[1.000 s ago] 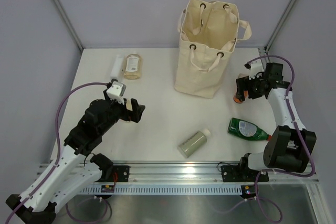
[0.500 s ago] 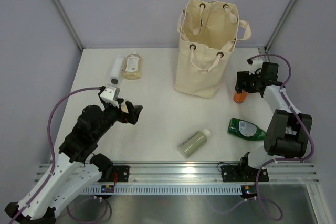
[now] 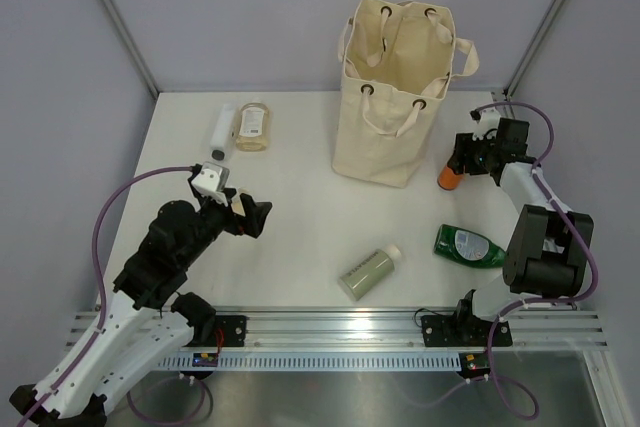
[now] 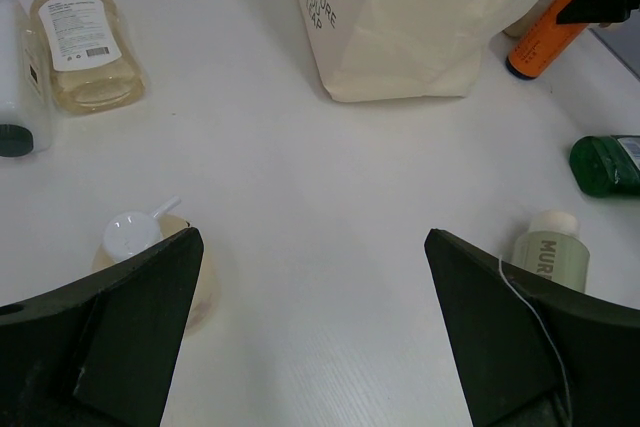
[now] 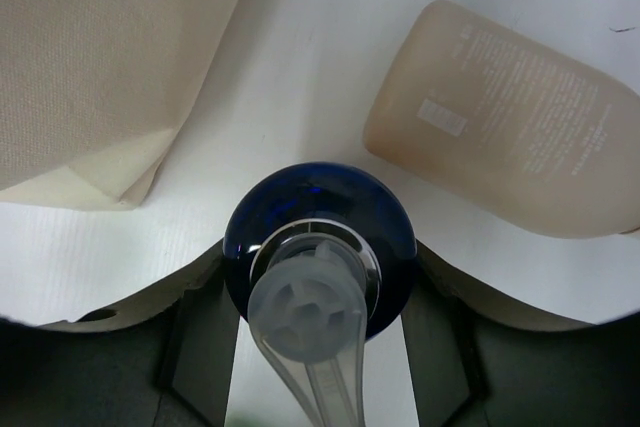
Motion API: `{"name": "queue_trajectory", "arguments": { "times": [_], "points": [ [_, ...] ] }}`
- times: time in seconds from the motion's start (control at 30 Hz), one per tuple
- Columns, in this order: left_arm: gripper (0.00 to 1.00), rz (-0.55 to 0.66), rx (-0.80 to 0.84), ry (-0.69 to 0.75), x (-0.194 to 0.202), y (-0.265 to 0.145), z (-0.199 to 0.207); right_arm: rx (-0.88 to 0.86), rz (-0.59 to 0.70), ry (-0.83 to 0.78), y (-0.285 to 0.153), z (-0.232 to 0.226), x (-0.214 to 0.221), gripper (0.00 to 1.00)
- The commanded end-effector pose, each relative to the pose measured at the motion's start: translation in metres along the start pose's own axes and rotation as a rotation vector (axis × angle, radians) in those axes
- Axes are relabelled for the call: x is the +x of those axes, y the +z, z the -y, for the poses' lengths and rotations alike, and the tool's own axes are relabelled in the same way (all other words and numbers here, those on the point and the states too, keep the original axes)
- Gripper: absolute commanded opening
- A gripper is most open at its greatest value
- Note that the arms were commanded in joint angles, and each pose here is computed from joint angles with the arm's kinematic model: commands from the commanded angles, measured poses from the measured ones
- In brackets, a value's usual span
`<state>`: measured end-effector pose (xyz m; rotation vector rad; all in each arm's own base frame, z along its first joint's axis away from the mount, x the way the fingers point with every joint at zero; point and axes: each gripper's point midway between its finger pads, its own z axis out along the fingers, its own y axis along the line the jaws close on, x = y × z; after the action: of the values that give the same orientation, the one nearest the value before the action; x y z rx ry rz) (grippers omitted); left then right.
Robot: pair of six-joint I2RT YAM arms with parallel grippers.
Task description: Place the personal care products into the canvas bag
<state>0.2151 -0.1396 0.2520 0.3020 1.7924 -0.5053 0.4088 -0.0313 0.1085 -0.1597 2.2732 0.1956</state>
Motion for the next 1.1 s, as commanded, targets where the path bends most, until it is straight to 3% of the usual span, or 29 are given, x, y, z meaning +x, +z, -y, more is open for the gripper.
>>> {"name": "queue_trajectory", "arguments": {
  "times": [0.0, 0.17, 0.57, 0.97, 1.07],
  "points": [
    [0.99, 0.056, 0.012, 0.001, -0.012, 0.001, 0.002, -0.037, 0.123, -0.033, -0.015, -0.012, -0.032, 0.16],
    [0.99, 0.051, 0.021, 0.002, -0.011, 0.002, 0.004, -0.043, 0.241, -0.076, -0.051, -0.025, -0.057, 0.0],
    [0.99, 0.046, 0.071, 0.006, -0.01, 0.004, 0.013, -0.242, 0.456, -0.073, -0.163, -0.087, -0.106, 0.0],
    [0.99, 0.027, 0.097, 0.006, -0.009, 0.009, 0.018, -0.348, 0.756, -0.208, -0.315, -0.142, -0.229, 0.0],
    [0.99, 0.034, 0.087, 0.007, -0.01, 0.009, 0.017, -0.415, 0.786, -0.175, -0.327, -0.15, -0.255, 0.0]
  ]
}}
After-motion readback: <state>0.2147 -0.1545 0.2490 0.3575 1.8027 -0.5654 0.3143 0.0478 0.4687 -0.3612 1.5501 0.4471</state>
